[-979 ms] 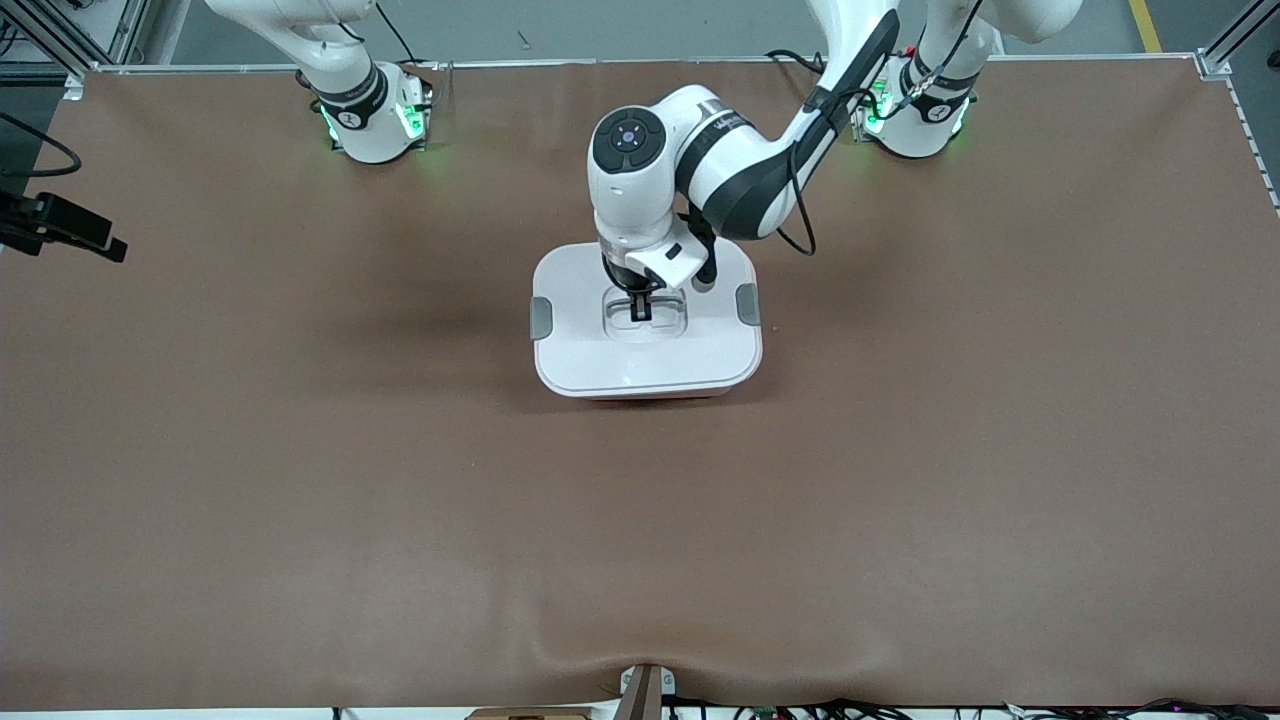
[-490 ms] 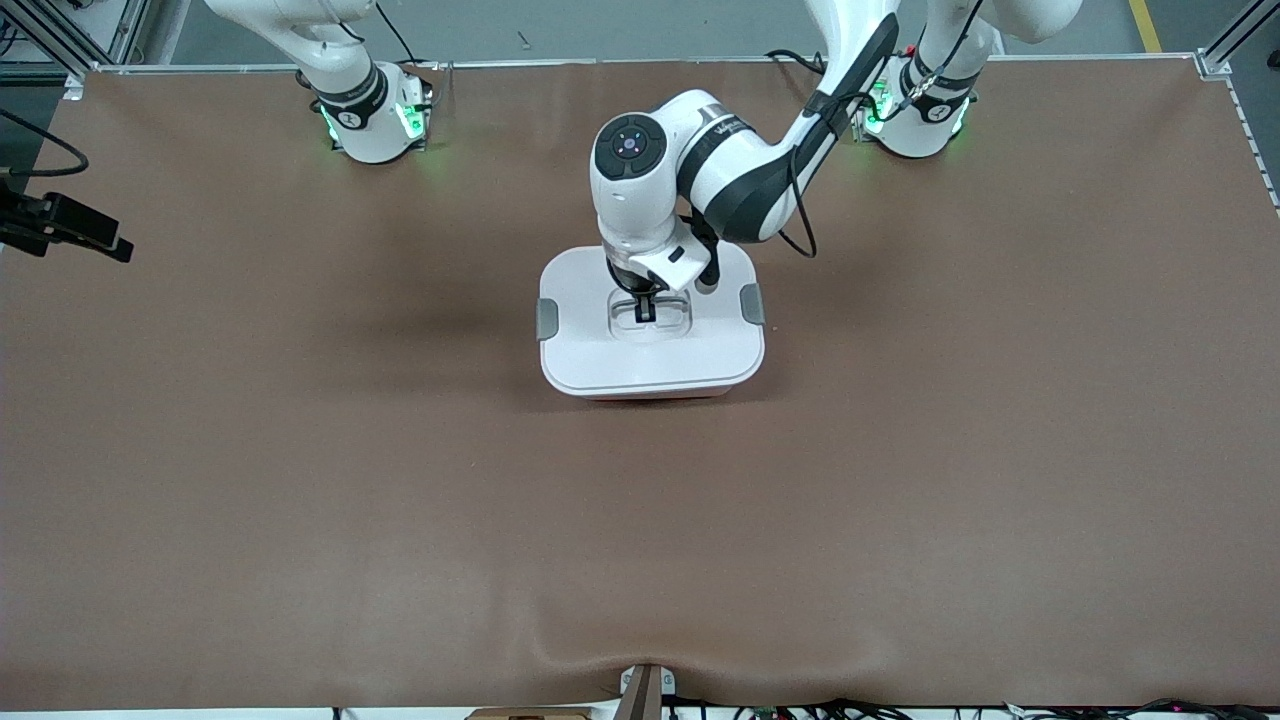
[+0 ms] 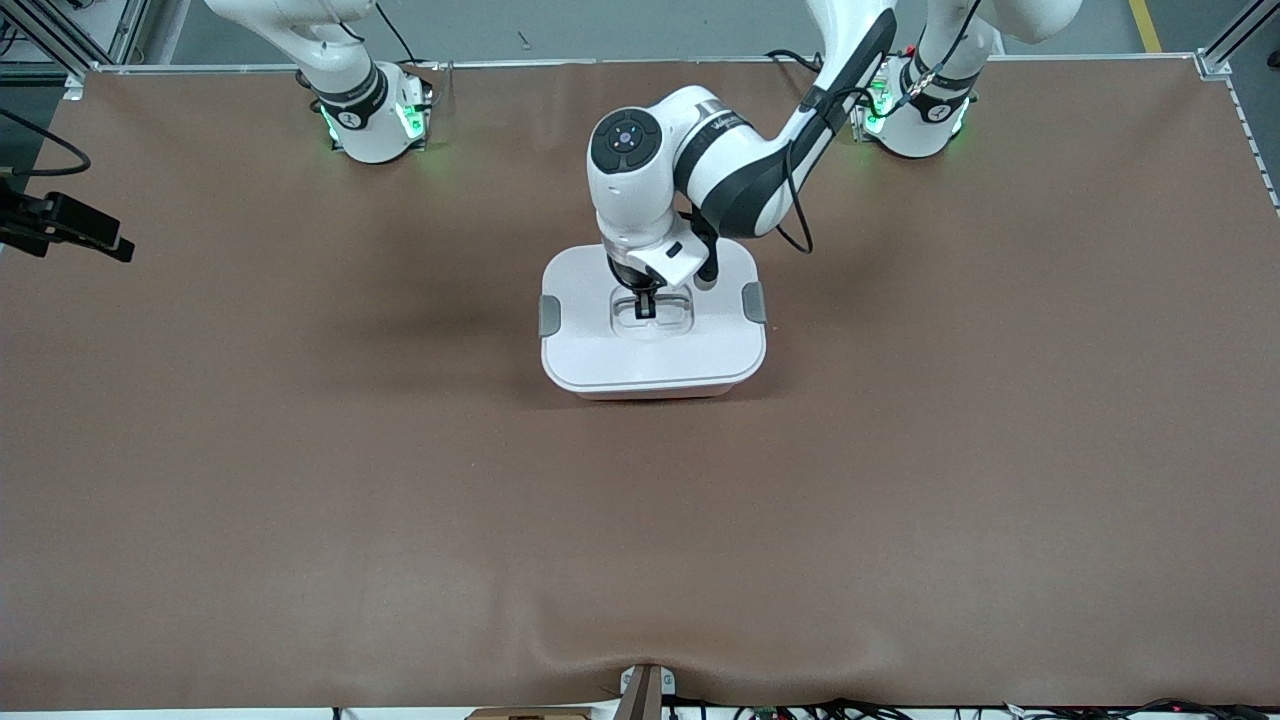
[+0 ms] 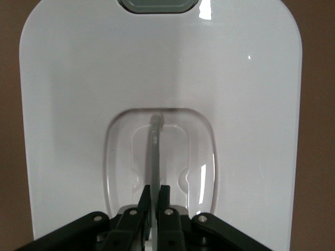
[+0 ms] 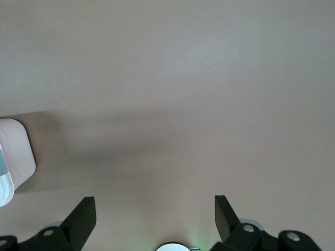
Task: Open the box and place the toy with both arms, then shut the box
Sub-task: 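Lower the lid onto the box and press it down with the left gripper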
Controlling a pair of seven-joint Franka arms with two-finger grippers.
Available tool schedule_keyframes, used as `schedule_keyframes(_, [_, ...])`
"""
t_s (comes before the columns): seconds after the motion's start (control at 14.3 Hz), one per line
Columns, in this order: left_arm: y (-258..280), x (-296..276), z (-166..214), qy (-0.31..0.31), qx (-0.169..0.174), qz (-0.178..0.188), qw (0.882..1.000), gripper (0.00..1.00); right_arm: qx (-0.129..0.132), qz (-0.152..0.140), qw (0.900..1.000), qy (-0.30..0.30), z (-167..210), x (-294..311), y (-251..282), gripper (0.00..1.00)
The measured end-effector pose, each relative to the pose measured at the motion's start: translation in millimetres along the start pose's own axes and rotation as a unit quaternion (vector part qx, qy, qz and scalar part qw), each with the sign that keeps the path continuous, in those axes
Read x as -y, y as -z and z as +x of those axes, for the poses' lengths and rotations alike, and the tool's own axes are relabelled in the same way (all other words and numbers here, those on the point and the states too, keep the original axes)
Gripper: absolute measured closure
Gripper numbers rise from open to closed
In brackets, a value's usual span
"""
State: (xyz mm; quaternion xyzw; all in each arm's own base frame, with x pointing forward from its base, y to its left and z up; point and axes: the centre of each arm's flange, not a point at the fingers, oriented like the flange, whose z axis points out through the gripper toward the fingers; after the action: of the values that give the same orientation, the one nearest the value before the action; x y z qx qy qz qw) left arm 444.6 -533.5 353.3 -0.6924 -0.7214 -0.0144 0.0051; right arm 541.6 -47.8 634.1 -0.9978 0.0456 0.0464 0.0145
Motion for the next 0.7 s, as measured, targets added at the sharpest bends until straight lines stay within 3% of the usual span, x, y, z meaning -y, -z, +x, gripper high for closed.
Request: schedule_keyframes(0.7, [1.5,-2.0,-2.0,0.031,0.01,-0.011,0.999,0.93,-0.003,-0.001,1.0,0.0,-0.2,-0.3,2.8,0.0])
